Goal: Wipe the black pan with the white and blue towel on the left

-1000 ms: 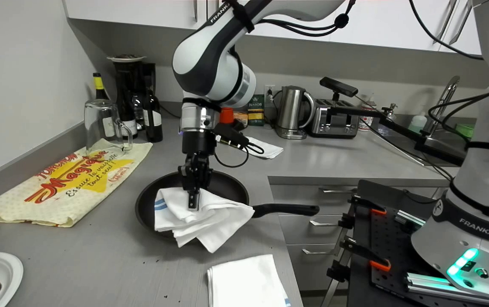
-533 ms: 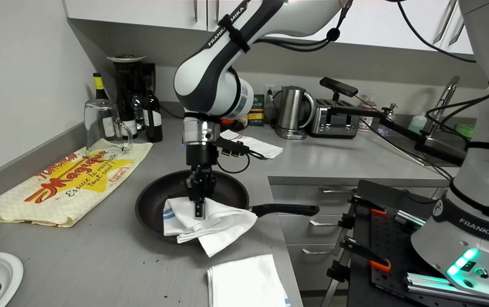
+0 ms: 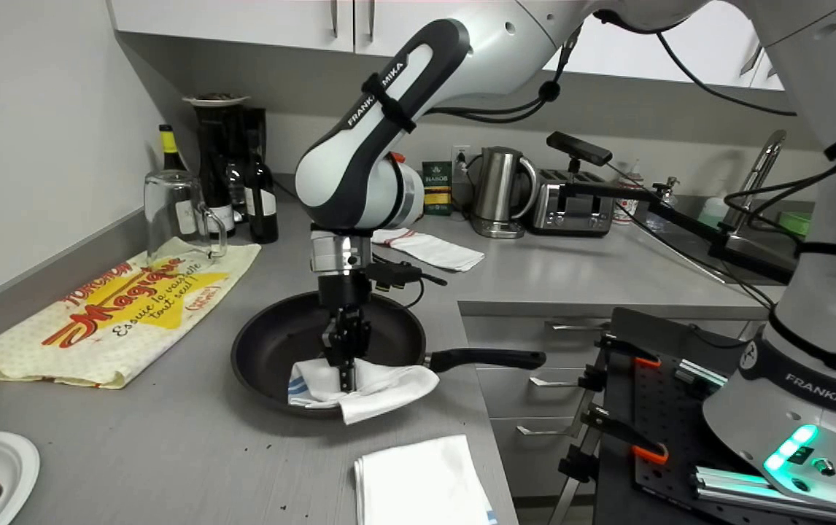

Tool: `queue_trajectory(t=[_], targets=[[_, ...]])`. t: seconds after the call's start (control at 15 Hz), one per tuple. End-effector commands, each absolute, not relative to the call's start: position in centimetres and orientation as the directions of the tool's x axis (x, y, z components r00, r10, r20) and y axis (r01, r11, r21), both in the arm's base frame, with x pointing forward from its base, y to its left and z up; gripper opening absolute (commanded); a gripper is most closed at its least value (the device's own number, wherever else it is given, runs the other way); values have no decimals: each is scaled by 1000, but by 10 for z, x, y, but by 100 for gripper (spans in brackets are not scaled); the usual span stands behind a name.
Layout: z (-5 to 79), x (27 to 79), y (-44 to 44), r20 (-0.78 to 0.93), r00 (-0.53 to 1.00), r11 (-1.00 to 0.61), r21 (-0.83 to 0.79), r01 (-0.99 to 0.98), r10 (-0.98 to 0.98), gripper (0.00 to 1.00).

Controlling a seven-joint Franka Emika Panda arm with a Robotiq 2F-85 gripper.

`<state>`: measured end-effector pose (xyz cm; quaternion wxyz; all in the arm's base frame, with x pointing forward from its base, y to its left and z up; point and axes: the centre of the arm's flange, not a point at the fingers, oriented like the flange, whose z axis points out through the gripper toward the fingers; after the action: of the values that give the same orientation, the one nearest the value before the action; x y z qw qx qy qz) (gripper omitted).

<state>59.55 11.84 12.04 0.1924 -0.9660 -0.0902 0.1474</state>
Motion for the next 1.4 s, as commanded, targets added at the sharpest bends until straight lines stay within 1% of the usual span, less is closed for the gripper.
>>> queue_trajectory(t=[0.0, 0.33, 0.73, 1.07, 1.33], targets=[[106, 608, 128, -261, 936, -920, -369, 128, 235, 4], [99, 604, 133, -276, 929, -938, -310, 156, 246, 4], [93, 605, 140, -285, 925, -961, -183, 205, 252, 4], [84, 620, 118, -282, 942, -984, -48, 174, 181, 4], [91, 635, 93, -258, 957, -987, 61, 152, 131, 4]])
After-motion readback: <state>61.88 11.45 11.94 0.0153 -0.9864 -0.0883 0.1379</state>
